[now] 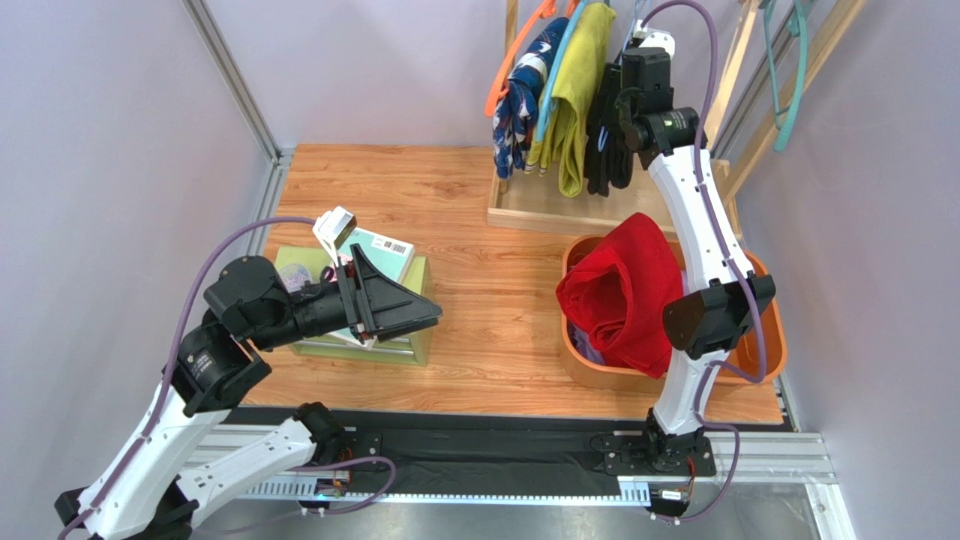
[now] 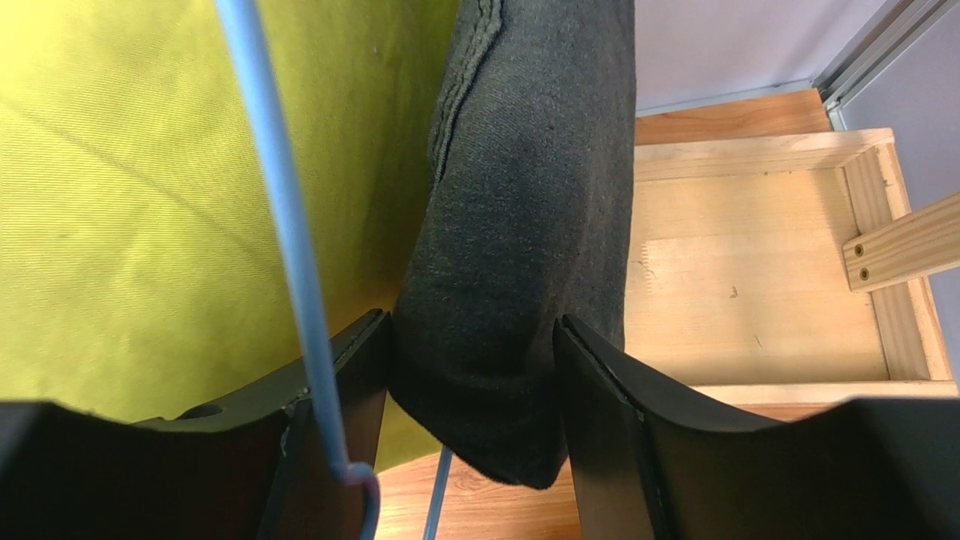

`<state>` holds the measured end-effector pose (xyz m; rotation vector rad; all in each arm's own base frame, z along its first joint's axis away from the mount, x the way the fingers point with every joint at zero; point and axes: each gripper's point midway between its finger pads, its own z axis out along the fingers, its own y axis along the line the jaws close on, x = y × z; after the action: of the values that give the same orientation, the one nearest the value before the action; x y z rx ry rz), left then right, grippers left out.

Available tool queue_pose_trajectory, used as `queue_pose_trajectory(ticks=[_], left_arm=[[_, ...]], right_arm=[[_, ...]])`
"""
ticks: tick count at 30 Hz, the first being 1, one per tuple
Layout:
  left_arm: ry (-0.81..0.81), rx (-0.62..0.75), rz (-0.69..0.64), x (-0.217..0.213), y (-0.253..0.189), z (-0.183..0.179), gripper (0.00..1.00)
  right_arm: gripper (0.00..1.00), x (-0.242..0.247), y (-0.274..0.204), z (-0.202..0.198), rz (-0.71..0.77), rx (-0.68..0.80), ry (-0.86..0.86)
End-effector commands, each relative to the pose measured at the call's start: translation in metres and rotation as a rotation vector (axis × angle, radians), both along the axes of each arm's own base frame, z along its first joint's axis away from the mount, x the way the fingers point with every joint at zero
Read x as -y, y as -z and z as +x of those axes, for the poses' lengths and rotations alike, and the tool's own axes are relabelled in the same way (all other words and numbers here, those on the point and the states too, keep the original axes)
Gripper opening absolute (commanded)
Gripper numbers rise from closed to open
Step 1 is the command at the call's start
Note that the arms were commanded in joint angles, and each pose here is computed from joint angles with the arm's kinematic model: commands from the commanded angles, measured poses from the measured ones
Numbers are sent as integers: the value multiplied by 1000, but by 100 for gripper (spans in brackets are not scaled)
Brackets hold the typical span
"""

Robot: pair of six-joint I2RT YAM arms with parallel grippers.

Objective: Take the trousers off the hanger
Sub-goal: Grab a hanger with trousers on it with the right arm

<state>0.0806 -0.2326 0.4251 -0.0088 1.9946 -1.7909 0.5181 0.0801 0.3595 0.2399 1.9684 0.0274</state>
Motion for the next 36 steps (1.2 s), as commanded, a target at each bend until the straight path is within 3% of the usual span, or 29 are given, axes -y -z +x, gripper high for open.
queue_pose_trajectory(ticks=[1,4,6,8,11,15,24,36], left_arm=[[23,70,-23,-3,-17,-5,82],[43,64,-20,0,-16,-4,82],[48,65,-21,-1,-18,-6,82],[36,72,-21,-3,-18,-6,82],[17,77,-23,-7,-17,-6,82],[35,65,-21,-4,-15,-5,82],[63,61,-27,3,-14,-2,82],[86,40,-51,5,-13,-4,82]], right_arm=[[59,2,5,10,-14,12,3],[46,3,9,12,-28,2,1],[23,6,6,11,-34,5,10],[10,7,-1,8,-38,20,12],[0,11,-13,3,-52,43,19],[0,16,-33,-6,-57,81,26],[0,7,-129,-40,-5,315,-103],[0,-15,-179,-47,41,476,-264]])
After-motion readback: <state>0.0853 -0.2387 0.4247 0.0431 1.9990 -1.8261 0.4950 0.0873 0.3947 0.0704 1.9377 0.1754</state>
